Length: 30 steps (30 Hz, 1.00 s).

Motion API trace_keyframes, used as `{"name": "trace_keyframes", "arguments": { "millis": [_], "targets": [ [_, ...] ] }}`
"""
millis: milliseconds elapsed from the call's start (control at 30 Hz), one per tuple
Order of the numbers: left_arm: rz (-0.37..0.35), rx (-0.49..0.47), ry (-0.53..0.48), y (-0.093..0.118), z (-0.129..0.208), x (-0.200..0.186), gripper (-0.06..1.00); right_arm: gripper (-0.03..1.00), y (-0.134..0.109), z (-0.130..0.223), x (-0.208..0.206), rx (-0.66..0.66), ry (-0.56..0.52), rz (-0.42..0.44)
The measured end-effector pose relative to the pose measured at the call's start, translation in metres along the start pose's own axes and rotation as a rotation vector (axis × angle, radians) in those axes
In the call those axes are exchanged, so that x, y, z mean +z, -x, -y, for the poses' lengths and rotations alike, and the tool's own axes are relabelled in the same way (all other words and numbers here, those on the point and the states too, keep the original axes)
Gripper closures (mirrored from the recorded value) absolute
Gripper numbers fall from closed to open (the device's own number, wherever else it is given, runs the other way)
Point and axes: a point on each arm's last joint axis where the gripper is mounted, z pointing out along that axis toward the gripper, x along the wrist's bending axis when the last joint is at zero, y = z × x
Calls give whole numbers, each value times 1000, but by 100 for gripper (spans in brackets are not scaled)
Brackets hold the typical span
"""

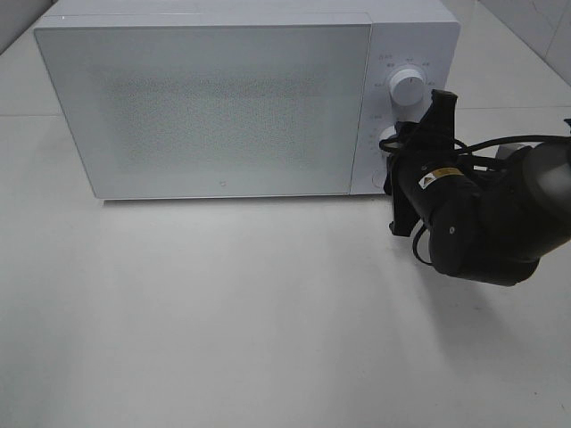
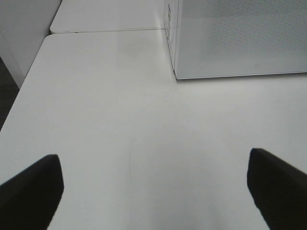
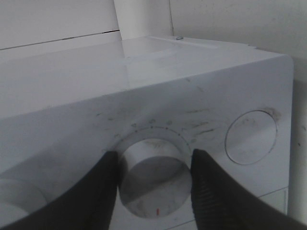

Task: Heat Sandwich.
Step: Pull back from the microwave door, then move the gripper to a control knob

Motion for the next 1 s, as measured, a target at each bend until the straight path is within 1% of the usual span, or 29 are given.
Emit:
{"name": "trace_keyframes", "arguments": {
  "millis": [267,333,367,400,433,500,533,567,600,833,900,1000],
  "targets": [
    [0,0,0,0,0,0,-3,52,0,0,0,-1,-2,0],
    [0,0,0,0,0,0,-3,47,0,0,0,0,-1,-4],
    [0,0,0,0,0,0,-3,47,0,0,0,0,-1,-4],
    [0,0,0,0,0,0,-3,44,-1,0,0,-1,-3,-10],
    [0,0,0,0,0,0,-3,38,-1,1,0,-3,-7,-14],
    [0,0,0,0,0,0,-3,32,-1,1,-1,-8,-13,-13],
    [0,0,0,0,0,0,-3,32,-1,1,-1,-8,-13,-13],
    [0,0,0,0,0,0,-3,26,0,1,-1,-13,-17,-11],
    [0,0,0,0,0,0,-3,24,0,1,-1,-14,-19,-10],
    [0,0,0,0,0,0,-3,23,0,2,-3,-25,-36,-22],
    [0,0,0,0,0,0,-3,22,-1,2,-4,-33,-55,-42],
    [0,0,0,0,0,0,-3,22,-1,3,-7,-49,-74,-42]
  ]
}}
